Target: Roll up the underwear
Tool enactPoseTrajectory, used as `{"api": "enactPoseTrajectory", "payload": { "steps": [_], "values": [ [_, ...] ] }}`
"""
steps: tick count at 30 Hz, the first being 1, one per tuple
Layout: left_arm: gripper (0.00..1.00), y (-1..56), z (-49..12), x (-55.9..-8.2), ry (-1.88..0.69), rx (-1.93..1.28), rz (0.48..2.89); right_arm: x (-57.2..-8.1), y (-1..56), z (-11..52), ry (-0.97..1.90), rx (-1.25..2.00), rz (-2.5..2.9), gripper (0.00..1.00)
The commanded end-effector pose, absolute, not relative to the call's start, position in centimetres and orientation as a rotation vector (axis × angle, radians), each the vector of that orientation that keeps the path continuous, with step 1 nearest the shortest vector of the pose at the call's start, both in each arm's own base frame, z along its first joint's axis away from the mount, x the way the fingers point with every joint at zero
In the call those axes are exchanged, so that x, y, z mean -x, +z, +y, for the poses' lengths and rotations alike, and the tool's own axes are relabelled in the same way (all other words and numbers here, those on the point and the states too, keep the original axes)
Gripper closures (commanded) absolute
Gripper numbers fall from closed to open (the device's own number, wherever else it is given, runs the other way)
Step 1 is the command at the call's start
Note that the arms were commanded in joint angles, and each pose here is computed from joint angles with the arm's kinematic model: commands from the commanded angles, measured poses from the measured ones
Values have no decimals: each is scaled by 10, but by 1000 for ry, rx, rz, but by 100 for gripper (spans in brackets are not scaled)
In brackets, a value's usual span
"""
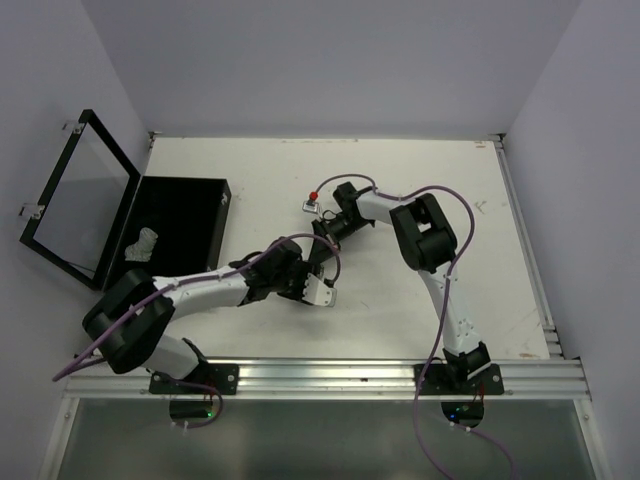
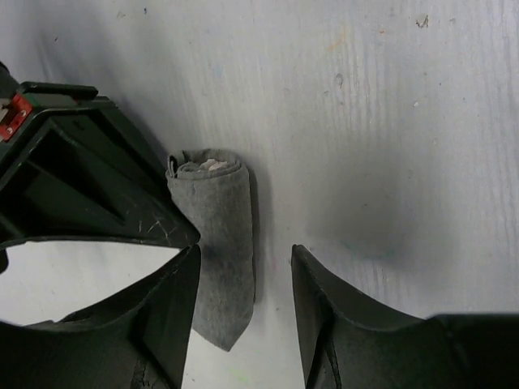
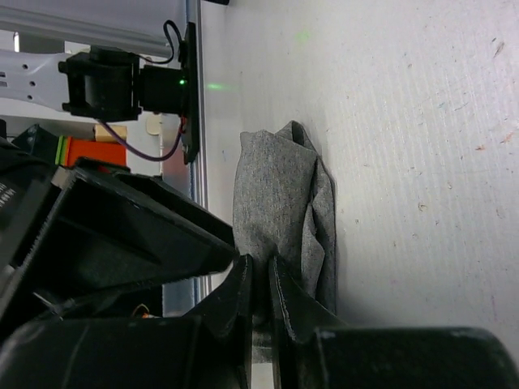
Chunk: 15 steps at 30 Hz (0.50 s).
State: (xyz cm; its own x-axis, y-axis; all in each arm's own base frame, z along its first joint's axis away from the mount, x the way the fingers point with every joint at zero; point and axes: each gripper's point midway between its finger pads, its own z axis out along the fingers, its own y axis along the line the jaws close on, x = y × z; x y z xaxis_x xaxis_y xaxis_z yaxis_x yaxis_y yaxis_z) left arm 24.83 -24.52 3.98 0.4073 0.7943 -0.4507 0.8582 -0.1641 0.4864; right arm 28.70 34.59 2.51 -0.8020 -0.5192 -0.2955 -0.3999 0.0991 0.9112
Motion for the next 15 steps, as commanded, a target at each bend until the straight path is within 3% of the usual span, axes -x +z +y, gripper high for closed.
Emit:
{"api": "enactPoseTrajectory", "payload": {
  "steps": [1, 15],
  "values": [
    [48, 49, -268, -266, -67, -1920, 1336, -285, -63, 320, -1437, -973, -2467, 100],
    [46, 18, -260, -279, 20, -1929, 1434, -260, -81, 310, -1301, -898, -2424, 100]
  ]
}}
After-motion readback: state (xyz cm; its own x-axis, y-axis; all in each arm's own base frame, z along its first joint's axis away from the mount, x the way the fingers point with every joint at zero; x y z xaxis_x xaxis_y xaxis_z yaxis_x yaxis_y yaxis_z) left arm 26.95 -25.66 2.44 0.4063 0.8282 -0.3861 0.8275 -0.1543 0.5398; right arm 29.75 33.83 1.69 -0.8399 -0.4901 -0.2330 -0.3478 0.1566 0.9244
